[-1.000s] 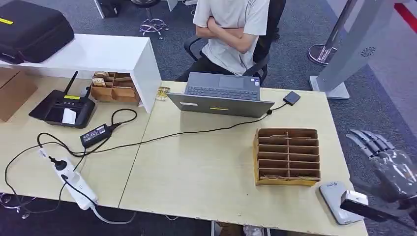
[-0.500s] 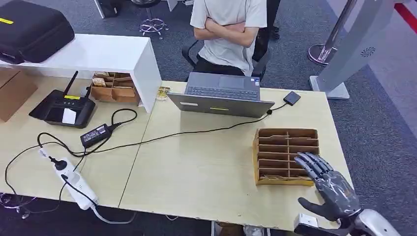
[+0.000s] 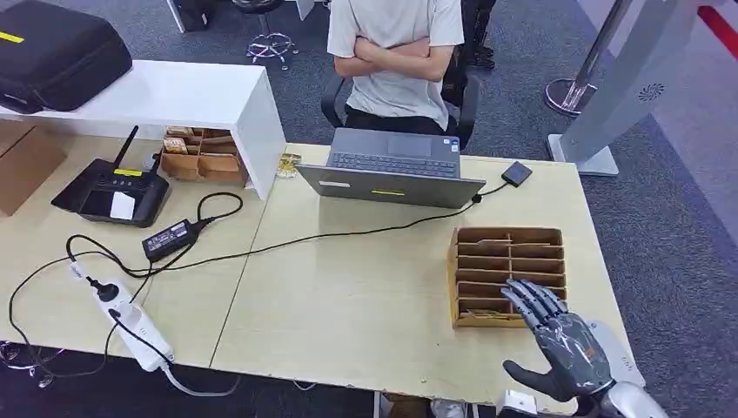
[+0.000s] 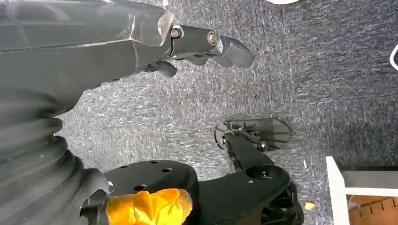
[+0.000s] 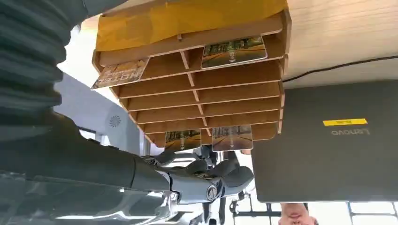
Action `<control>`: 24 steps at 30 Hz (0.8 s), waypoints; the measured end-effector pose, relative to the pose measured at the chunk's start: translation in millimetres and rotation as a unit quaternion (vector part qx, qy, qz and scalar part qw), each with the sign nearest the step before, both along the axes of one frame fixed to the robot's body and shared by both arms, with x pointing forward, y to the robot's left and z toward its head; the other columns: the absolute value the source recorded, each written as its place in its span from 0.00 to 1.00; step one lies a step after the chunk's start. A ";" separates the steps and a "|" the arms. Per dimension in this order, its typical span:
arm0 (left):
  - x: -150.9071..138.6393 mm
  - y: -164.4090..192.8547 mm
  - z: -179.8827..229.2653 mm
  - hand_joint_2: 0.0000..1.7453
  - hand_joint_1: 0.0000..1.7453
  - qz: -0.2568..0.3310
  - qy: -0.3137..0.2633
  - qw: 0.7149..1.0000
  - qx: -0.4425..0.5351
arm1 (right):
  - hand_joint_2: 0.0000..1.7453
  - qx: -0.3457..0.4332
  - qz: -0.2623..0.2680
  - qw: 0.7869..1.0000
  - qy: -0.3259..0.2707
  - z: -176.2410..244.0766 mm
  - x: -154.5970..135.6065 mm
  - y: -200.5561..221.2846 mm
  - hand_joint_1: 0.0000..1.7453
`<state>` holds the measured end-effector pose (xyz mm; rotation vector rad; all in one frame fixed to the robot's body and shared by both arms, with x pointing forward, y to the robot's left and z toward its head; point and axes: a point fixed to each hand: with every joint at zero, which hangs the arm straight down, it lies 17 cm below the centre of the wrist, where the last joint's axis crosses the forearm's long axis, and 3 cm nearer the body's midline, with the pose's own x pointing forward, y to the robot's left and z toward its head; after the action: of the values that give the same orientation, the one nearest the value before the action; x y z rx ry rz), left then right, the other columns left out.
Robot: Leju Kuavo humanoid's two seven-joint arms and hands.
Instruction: Pass the card to the sensor for recognition and then transmit it.
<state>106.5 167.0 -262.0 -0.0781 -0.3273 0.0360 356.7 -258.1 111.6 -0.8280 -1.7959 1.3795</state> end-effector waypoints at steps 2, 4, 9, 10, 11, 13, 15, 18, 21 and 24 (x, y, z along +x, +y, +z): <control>-1.0 -0.1 -0.3 1.00 0.00 -0.001 0.003 1.000 0.000 | 1.00 -0.005 -0.007 1.000 -0.007 -1.2 0.4 -0.4 0.00; -1.4 -0.2 -0.4 1.00 0.00 -0.003 0.004 1.000 0.000 | 1.00 -0.011 -0.017 1.000 -0.014 -3.9 1.3 -2.8 0.00; -1.7 -0.7 -0.4 1.00 0.00 -0.006 0.004 1.000 0.001 | 1.00 -0.018 -0.036 0.999 -0.019 -13.8 2.6 -9.0 0.00; -1.7 -0.4 -0.5 1.00 0.00 -0.007 0.004 1.000 0.001 | 1.00 -0.019 -0.039 0.999 -0.017 -16.8 3.0 -10.6 0.00; -1.8 -0.5 -0.5 1.00 0.00 -0.007 0.004 1.000 0.001 | 1.00 -0.020 -0.042 0.999 -0.015 -19.7 3.2 -12.2 0.00; -1.9 -0.8 -0.4 1.00 0.00 -0.009 0.004 1.000 0.001 | 1.00 -0.021 -0.048 0.999 -0.011 -24.5 3.6 -15.3 0.00; -1.9 -0.9 -0.4 1.00 0.00 -0.009 0.004 1.000 0.001 | 1.00 -0.022 -0.051 0.998 -0.008 -27.8 3.5 -16.9 0.00; -1.9 -0.6 -0.5 1.00 0.00 -0.009 0.004 1.000 0.001 | 1.00 -0.023 -0.056 0.998 -0.006 -31.3 3.8 -19.5 0.00; -1.9 -0.6 -0.5 1.00 0.00 -0.010 0.003 1.000 0.001 | 1.00 -0.024 -0.066 0.997 -0.011 -31.2 5.2 -24.2 0.00; -2.0 -0.9 -0.5 1.00 0.00 -0.010 0.003 1.000 0.001 | 1.00 -0.025 -0.077 0.997 -0.016 -31.0 7.0 -30.9 0.00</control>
<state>104.5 166.1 -262.5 -0.0787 -0.3196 0.0154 363.7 -289.1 80.6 -1.0004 -1.6889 1.3223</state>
